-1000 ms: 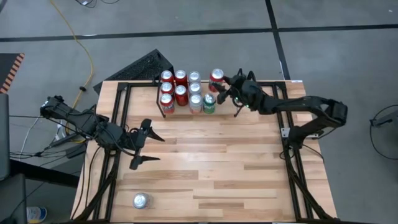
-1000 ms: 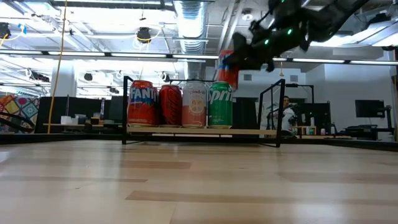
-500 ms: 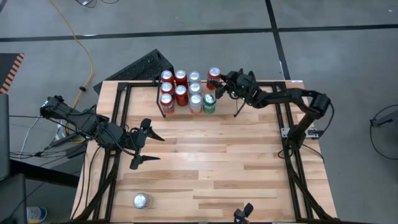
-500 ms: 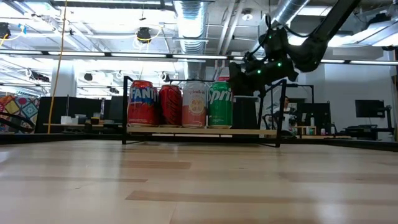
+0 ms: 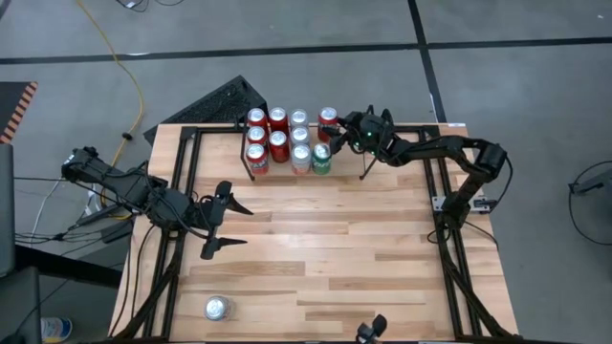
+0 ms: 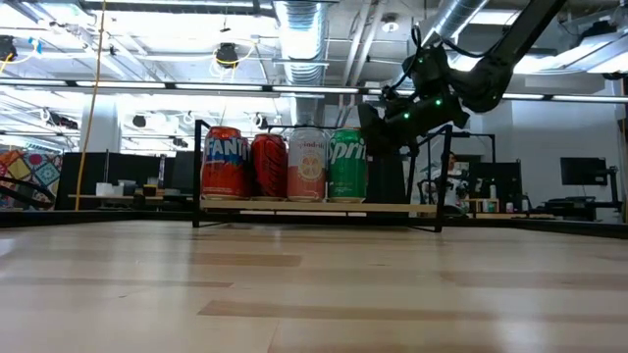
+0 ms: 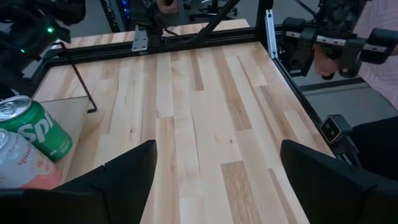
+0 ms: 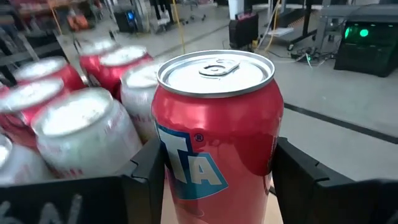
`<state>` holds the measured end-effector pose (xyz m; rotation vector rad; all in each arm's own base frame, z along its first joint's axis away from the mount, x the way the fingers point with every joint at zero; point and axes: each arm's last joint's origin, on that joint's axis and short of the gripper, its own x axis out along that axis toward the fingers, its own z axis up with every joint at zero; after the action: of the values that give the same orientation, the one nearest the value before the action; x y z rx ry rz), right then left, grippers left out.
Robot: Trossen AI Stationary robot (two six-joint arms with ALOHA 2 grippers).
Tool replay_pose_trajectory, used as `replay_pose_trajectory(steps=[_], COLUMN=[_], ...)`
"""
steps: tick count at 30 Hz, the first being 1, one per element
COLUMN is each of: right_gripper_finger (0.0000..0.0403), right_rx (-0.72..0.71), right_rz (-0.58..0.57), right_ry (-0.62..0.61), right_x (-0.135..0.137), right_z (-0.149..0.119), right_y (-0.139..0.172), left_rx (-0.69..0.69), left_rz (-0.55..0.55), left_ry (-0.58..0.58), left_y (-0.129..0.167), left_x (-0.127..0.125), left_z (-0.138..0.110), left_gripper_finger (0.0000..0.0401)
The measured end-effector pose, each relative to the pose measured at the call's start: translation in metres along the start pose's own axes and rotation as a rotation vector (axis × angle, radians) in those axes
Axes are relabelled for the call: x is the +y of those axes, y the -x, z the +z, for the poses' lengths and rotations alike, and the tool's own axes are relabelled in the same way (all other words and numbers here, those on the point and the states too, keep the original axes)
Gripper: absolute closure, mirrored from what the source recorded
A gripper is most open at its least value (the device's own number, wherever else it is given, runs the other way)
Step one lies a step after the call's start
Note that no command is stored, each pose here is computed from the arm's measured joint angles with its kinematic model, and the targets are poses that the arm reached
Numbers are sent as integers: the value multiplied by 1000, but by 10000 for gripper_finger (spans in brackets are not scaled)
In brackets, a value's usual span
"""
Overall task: Place canned beverage on shelf
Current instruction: Put the red soda can on the shelf
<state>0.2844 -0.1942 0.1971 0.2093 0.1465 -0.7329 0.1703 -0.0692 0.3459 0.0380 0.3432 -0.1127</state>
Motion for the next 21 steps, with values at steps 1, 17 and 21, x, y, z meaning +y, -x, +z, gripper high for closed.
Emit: replay_pose_trajectory(steps=[1,17,21], right_gripper_finger=[198,197,185], right_rx=[15,68,77], right_rz=[-5,-33,-35], right_ry=[3,-3,-28], right_x=[0,0,-1], right_z=[-1,-7,-10], right_y=[0,0,-1], left_rx=[0,-2,-2], left_rz=[0,-1,-1], left_ry=[0,5,5], left_y=[0,0,0], left_x=[0,0,0], left_z=[0,0,0], left_gripper_finger=[75,75,75])
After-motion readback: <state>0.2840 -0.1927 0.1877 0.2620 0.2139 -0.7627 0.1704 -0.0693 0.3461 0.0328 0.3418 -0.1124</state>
